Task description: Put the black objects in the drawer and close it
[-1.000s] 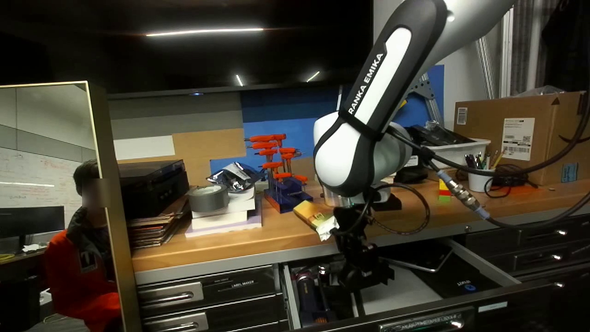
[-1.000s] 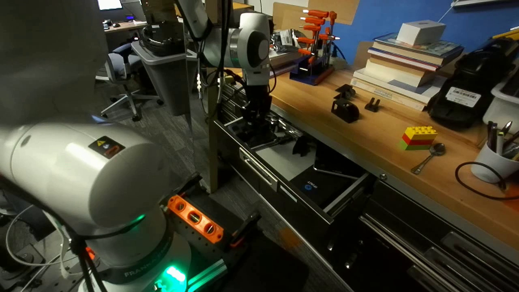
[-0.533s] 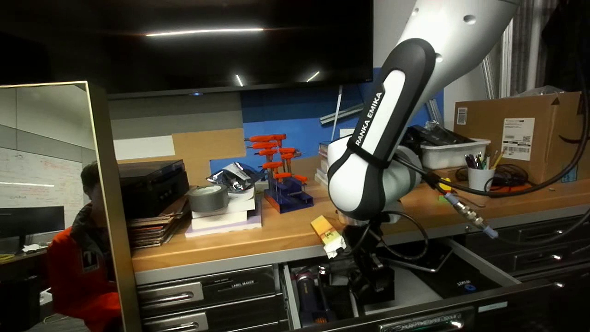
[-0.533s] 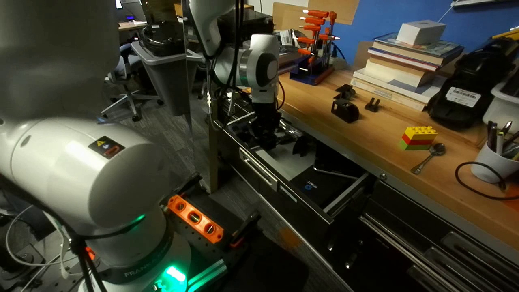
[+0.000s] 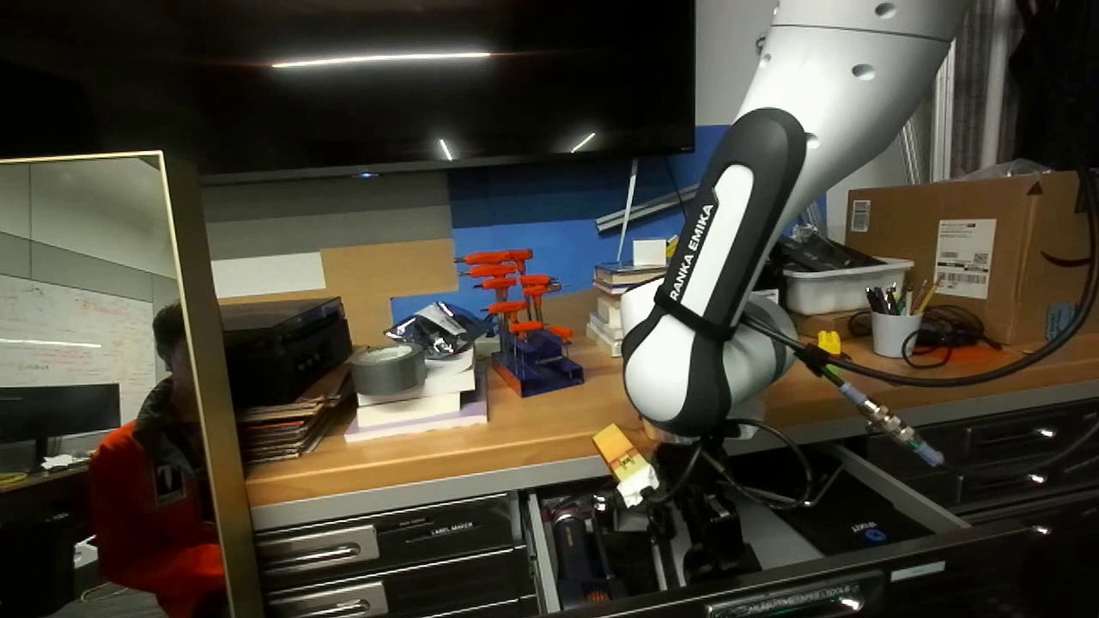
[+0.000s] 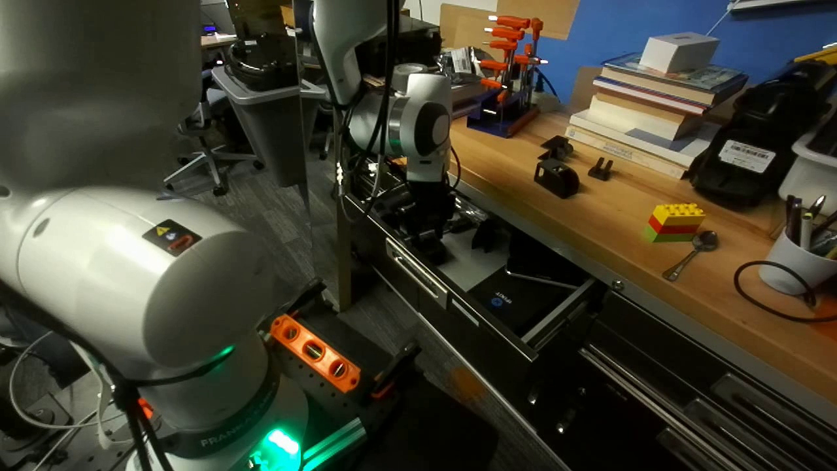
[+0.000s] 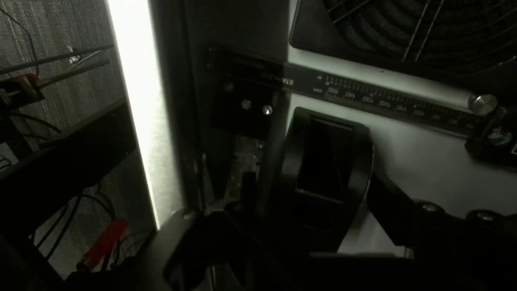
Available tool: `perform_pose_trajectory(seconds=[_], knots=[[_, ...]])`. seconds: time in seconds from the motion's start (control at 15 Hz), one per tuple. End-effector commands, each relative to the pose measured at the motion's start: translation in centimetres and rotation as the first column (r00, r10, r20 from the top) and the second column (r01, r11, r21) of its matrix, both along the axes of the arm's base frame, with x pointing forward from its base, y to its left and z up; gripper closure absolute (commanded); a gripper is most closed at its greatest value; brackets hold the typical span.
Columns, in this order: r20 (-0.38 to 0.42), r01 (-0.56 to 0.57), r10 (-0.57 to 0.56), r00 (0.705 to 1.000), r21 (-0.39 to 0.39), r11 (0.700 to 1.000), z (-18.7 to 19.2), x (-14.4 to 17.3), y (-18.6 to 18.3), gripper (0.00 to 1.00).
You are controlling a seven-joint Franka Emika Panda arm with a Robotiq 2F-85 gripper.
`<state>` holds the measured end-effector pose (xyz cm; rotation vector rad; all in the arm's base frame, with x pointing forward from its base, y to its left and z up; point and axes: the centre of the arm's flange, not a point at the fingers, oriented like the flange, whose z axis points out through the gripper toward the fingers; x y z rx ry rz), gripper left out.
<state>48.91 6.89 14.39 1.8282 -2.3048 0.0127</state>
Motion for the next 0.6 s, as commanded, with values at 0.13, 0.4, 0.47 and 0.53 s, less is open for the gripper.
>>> perform_pose_trajectory(seconds=[0.13,0.4,0.47,0.53], knots=[[0.025,-0.071,0.072,0.997,-0.032,0.997,2.6,0.0,1.1,0.0],[0.047,-0.211,0.216,0.975,-0.092,0.973,8.1,1.4,2.0,0.0],[0.054,-0.24,0.246,0.968,-0.103,0.965,9.9,1.9,2.2,0.0],[0.06,-0.263,0.271,0.961,-0.115,0.958,11.7,2.3,2.3,0.0]])
